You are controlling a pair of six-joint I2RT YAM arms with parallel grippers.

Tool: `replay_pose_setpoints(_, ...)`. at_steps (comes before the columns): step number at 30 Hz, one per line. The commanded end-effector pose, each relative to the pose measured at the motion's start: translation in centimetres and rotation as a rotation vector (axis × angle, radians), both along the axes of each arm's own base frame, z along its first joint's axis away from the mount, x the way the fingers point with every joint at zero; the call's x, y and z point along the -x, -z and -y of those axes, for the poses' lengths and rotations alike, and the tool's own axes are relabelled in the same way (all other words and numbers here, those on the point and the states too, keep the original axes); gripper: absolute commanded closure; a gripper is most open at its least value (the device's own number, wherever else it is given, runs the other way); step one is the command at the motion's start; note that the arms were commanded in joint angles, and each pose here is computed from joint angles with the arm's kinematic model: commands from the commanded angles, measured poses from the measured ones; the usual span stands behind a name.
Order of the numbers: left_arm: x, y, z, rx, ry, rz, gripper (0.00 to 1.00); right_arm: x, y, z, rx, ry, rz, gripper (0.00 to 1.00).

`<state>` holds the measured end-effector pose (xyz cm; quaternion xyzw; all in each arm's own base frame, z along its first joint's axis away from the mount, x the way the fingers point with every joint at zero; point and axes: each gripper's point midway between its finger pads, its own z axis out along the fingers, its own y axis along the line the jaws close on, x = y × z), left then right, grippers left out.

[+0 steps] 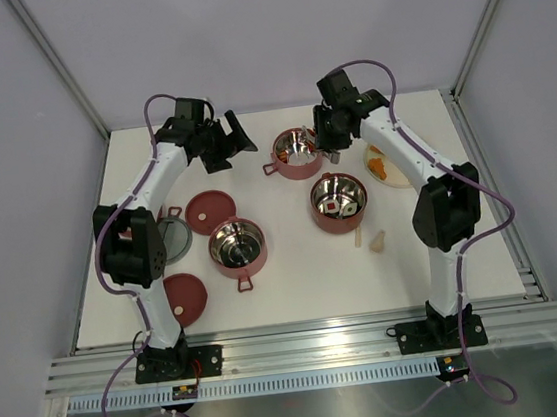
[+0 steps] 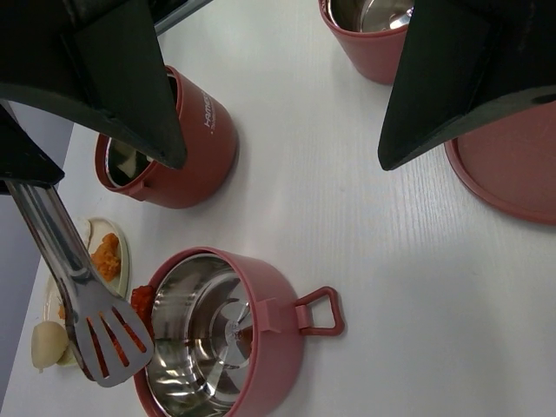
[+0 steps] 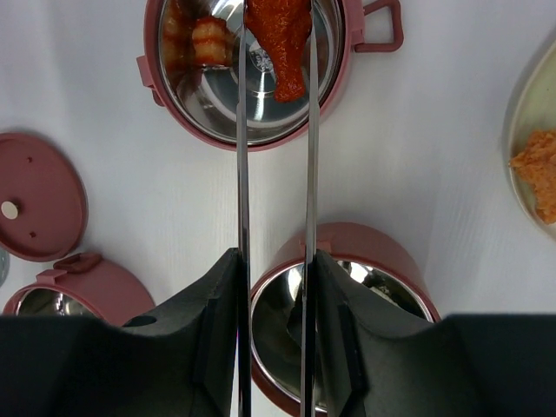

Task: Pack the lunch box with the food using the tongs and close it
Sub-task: Place the fake food in the packing box.

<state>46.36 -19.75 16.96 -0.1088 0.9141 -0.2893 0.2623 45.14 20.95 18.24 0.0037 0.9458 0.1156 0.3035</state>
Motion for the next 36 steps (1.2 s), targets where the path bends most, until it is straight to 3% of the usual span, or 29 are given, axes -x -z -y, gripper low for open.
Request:
replay_pose_setpoints(1, 0.3, -2.5, -0.1, 0.032, 0.005, 0.055, 0.04, -1.3, -2.1, -1.3, -0.057, -0.005, 0.061, 0.89)
replay_pose_setpoints(9, 0.7, -2.2, -0.3, 0.024, 0.005, 0.053, 0.04, -1.9, 0.5, -2.2, -0.043, -0.016, 0.018, 0.82)
replay_pose_setpoints(15, 0.9, -1.8, -0.4, 0.020, 0.005, 0.045, 0.04, -2.0, 0.2, -2.9, -0.046, -0.028, 0.022, 0.63)
replay_pose_setpoints(18, 0.9, -1.8, -0.3, 0.022, 0.007, 0.043, 0.04, -1.9, -0.7, -3.4, -0.071, -0.047, 0.030, 0.59)
replay_pose_setpoints(26, 0.9, -1.4, -0.4, 0.017, 0.008, 0.036, 0.04, -1.8, -3.1, -3.2, -0.072, -0.048, 0.077, 0.55)
replay_pose_setpoints(36, 0.9, -1.6, -0.4, 0.017, 0.010, 0.041, 0.04, -1.6, -2.1, -3.1, -0.065, -0.049, 0.053, 0.51)
